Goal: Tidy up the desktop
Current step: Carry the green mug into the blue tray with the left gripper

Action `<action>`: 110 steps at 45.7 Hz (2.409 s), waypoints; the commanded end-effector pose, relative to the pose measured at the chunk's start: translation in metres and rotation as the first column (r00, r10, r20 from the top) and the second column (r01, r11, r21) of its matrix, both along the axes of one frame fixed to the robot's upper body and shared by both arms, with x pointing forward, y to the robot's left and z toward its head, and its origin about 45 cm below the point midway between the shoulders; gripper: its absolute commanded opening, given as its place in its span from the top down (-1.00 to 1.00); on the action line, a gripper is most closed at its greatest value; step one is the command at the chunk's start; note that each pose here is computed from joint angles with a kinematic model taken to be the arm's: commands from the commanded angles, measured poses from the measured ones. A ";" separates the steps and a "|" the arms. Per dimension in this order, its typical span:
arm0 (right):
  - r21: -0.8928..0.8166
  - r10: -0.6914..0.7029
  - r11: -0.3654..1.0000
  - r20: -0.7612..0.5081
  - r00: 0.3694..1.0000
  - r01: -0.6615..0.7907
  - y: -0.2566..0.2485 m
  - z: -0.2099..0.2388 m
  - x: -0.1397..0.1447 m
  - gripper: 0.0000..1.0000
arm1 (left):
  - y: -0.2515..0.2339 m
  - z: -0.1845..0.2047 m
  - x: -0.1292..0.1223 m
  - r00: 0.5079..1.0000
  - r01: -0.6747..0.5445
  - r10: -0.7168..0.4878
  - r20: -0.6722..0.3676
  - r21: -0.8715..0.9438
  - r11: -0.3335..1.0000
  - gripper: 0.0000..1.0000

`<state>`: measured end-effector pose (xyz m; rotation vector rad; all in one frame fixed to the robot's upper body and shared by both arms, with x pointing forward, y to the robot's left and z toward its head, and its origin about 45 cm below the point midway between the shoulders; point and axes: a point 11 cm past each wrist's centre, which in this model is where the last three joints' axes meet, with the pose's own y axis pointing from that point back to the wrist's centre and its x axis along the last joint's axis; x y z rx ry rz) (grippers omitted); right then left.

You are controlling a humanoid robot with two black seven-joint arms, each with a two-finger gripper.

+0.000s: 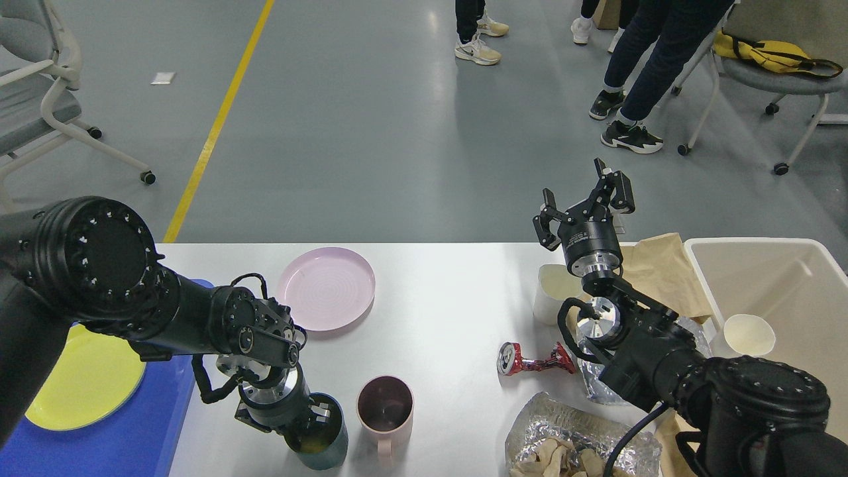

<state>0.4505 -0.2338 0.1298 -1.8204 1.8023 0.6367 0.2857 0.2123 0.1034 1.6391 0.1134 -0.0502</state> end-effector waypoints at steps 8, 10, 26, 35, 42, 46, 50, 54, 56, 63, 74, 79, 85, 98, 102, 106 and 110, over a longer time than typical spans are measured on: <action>0.000 0.000 1.000 0.000 1.000 0.000 0.000 0.000 0.000 -1.00 | 0.005 0.053 0.014 0.999 0.017 -0.016 0.035 -0.007 1.000 1.00; 0.000 0.000 1.000 0.000 1.000 0.000 0.000 0.000 0.000 -1.00 | 0.006 0.065 0.021 0.999 0.015 -0.014 0.049 -0.008 1.000 1.00; 0.000 0.000 1.000 0.000 1.000 0.000 0.000 0.000 0.000 -1.00 | 0.012 0.184 0.052 0.999 0.030 -0.026 0.040 -0.100 0.995 1.00; 0.000 0.000 1.000 0.000 1.000 0.000 0.000 0.000 0.000 -1.00 | 0.033 0.221 0.054 0.999 -0.025 0.031 0.030 -0.179 0.984 1.00; 0.000 0.000 1.000 -0.002 1.000 0.000 0.000 -0.001 0.000 -1.00 | 0.071 0.213 0.049 0.993 -0.116 0.121 0.017 -0.181 0.977 1.00; 0.000 -0.001 1.000 0.000 1.000 0.001 0.000 -0.001 0.000 -1.00 | 0.103 0.199 0.042 0.981 -0.190 0.194 0.006 -0.176 0.966 1.00; 0.000 0.000 1.000 -0.002 1.000 0.000 0.000 -0.001 0.000 -1.00 | 0.134 0.183 0.034 0.963 -0.264 0.270 0.013 -0.169 0.949 1.00; 0.000 0.000 1.000 -0.002 1.000 0.000 0.000 -0.001 0.000 -1.00 | 0.167 0.168 0.027 0.936 -0.340 0.350 0.046 -0.152 0.928 1.00; 0.000 0.000 1.000 -0.002 1.000 0.000 0.000 -0.001 0.000 -1.00 | 0.186 0.160 0.024 0.916 -0.383 0.395 0.068 -0.140 0.913 1.00; 0.000 0.000 1.000 -0.002 1.000 0.000 0.000 -0.001 0.000 -1.00 | 0.241 0.129 0.015 0.852 -0.501 0.504 0.141 -0.060 0.863 0.99; -0.001 -0.001 1.000 -0.001 1.000 0.001 -0.001 -0.001 0.000 -1.00 | 0.287 0.081 -0.014 0.792 -0.594 0.573 0.209 0.049 0.803 0.98; -0.001 -0.001 1.000 -0.001 1.000 0.001 -0.001 -0.001 0.000 -1.00 | 0.303 0.066 -0.026 0.773 -0.617 0.580 0.257 0.096 0.781 0.97; -0.001 -0.001 1.000 -0.001 1.000 0.001 -0.001 -0.001 0.000 -1.00 | 0.324 0.055 -0.038 0.753 -0.641 0.580 0.310 0.147 0.754 0.97; -0.001 -0.002 1.000 0.000 1.000 0.002 -0.001 0.000 0.000 -1.00 | 0.345 0.045 -0.058 0.752 -0.652 0.583 0.309 0.212 0.729 0.96; 0.000 0.000 1.000 -0.002 1.000 0.000 0.000 -0.001 0.000 -1.00 | 0.351 0.040 -0.069 0.757 -0.650 0.583 0.296 0.241 0.721 0.96; -0.001 -0.001 1.000 -0.001 1.000 0.001 -0.001 -0.001 0.000 -1.00 | 0.359 0.037 -0.076 0.757 -0.651 0.581 0.298 0.266 0.711 0.96; -0.001 -0.001 1.000 -0.001 1.000 0.001 -0.001 -0.001 0.000 -1.00 | 0.365 0.032 -0.085 0.760 -0.649 0.581 0.291 0.292 0.703 0.96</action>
